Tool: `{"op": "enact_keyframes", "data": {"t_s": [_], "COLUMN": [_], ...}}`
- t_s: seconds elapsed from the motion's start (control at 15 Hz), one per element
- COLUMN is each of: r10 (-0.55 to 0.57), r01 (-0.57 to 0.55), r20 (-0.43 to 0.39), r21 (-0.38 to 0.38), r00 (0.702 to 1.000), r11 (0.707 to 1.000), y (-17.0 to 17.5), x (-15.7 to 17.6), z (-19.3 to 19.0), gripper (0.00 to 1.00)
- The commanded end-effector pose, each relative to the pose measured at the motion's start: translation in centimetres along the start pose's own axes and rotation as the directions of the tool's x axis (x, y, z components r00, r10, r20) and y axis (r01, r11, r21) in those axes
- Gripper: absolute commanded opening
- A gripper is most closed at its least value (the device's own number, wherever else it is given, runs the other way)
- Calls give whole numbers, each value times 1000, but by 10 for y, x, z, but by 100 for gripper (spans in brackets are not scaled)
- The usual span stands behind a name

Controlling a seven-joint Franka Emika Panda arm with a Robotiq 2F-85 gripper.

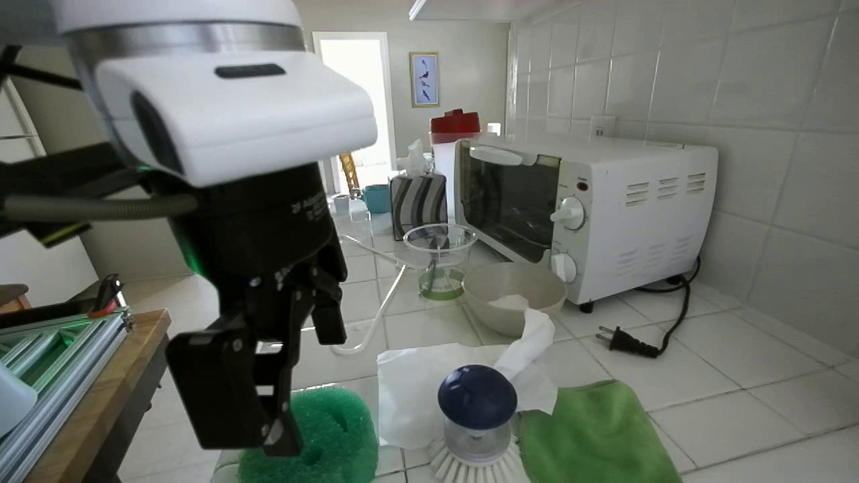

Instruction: Use the paper towel to wipe the counter

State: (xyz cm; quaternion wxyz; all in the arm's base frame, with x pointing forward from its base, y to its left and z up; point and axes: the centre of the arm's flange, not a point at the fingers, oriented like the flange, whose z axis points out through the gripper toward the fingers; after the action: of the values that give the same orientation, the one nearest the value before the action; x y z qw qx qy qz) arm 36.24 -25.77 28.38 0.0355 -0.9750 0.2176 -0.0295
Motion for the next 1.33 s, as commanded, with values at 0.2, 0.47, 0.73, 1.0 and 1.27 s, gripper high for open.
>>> {"op": "enact_keyframes", "data": {"t_s": [0.2,0.47,0.73,1.0,1.27], "r10": [-83,-54,-117,-157,-165], "r01": [83,54,117,159,173], "r20": [6,-12,31,98,143], "r21": [-1,1,0,-10,-40], "r00": [997,998,993,983,976], "r11": [997,999,993,987,984], "y": [-3,-10,-20,-35,-33], "x": [14,11,16,13,9], "z": [13,3,28,55,57], "gripper": [100,100,100,100,100]}}
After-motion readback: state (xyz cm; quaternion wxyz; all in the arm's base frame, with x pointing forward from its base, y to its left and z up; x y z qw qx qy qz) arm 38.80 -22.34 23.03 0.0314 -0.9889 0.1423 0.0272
